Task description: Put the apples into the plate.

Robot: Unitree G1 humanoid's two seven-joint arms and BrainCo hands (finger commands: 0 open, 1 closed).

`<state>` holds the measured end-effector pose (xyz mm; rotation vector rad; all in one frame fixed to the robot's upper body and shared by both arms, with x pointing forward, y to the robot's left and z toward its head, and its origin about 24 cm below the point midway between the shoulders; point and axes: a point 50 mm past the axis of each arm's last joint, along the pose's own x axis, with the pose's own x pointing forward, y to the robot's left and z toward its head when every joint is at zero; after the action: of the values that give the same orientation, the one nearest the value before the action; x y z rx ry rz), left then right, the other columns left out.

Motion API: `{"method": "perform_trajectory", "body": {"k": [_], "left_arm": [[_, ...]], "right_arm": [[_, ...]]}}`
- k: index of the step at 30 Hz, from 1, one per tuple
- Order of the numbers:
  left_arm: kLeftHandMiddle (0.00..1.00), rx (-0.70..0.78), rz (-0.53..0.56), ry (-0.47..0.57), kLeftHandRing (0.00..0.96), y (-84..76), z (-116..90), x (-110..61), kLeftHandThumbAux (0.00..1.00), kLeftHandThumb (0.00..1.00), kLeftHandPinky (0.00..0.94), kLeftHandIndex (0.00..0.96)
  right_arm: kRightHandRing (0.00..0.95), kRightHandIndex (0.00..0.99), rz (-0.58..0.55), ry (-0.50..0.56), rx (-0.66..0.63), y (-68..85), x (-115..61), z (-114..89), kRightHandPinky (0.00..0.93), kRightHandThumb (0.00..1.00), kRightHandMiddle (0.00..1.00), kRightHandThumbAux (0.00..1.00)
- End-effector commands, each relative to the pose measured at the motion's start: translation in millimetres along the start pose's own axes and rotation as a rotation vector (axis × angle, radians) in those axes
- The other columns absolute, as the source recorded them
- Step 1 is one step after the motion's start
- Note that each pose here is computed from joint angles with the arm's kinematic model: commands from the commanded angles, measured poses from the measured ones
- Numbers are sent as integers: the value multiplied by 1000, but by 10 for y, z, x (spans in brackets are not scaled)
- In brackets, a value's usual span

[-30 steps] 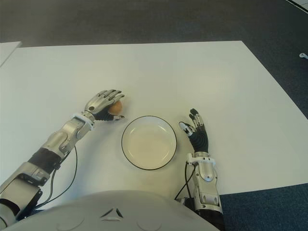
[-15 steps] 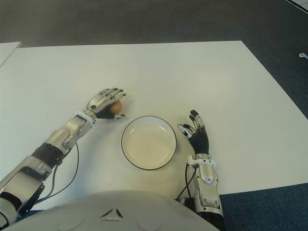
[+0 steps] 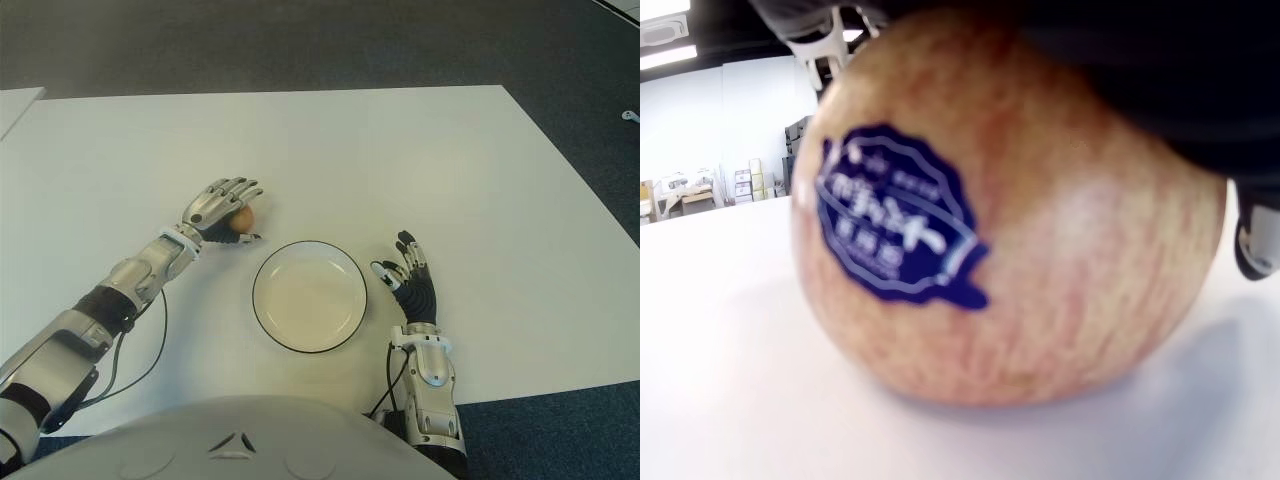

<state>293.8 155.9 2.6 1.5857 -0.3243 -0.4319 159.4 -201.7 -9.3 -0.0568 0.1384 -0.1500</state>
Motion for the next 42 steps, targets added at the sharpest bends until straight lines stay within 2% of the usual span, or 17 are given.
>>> {"method": "perform_trajectory", "body": {"k": [1, 2, 3, 6, 7, 8, 10, 15, 21, 25, 32, 42], "left_arm": [[231, -31, -24, 7, 181, -180, 53, -68, 433, 425, 192, 281], [257, -34, -10, 8, 206, -188, 61, -63, 440, 445, 218, 300], [326, -36, 0, 9, 277, -195, 67, -59, 529, 539, 286, 347], [422, -35, 18, 12, 371, -210, 75, -39, 636, 654, 372, 404], [439, -34, 22, 14, 415, -214, 76, -31, 646, 721, 405, 417], [445, -30, 24, 15, 431, -219, 77, -25, 649, 745, 416, 422], [473, -16, 28, 14, 533, -229, 78, -15, 657, 803, 485, 425], [494, -4, 27, -1, 654, -253, 82, -6, 662, 841, 620, 422], [514, -72, -8, -6, 771, -286, 102, 13, 668, 850, 784, 402], [525, -136, -19, -3, 814, -286, 133, 39, 668, 851, 824, 396], [535, -273, -37, 28, 846, -254, 140, 71, 668, 853, 825, 399], [539, -312, -47, 33, 852, -229, 132, 78, 666, 855, 807, 403]], "right_arm": [[2, 0, -20, 164, -14, -45, -176, -268, 48, 104, 0, 596], [2, 0, -21, 164, -16, -47, -177, -268, 48, 104, 0, 597], [1, 0, -21, 164, -17, -49, -178, -269, 48, 104, 0, 597], [0, 0, -21, 164, -17, -52, -179, -266, 46, 104, 0, 596], [0, 0, -22, 165, -17, -53, -179, -265, 45, 105, 0, 595], [0, 0, -22, 166, -18, -55, -179, -265, 44, 105, 0, 594], [0, 0, -25, 168, -20, -60, -179, -263, 44, 102, 0, 589], [2, 0, -26, 167, -22, -66, -181, -259, 44, 95, 0, 582], [4, 0, -23, 161, -26, -78, -183, -249, 36, 78, 0, 564], [1, 0, -26, 162, -27, -88, -177, -244, 28, 72, 0, 554], [5, 0, -37, 158, -30, -97, -158, -232, 34, 74, 5, 556], [4, 0, -43, 142, -16, -98, -130, -211, 24, 78, 12, 550]]}}
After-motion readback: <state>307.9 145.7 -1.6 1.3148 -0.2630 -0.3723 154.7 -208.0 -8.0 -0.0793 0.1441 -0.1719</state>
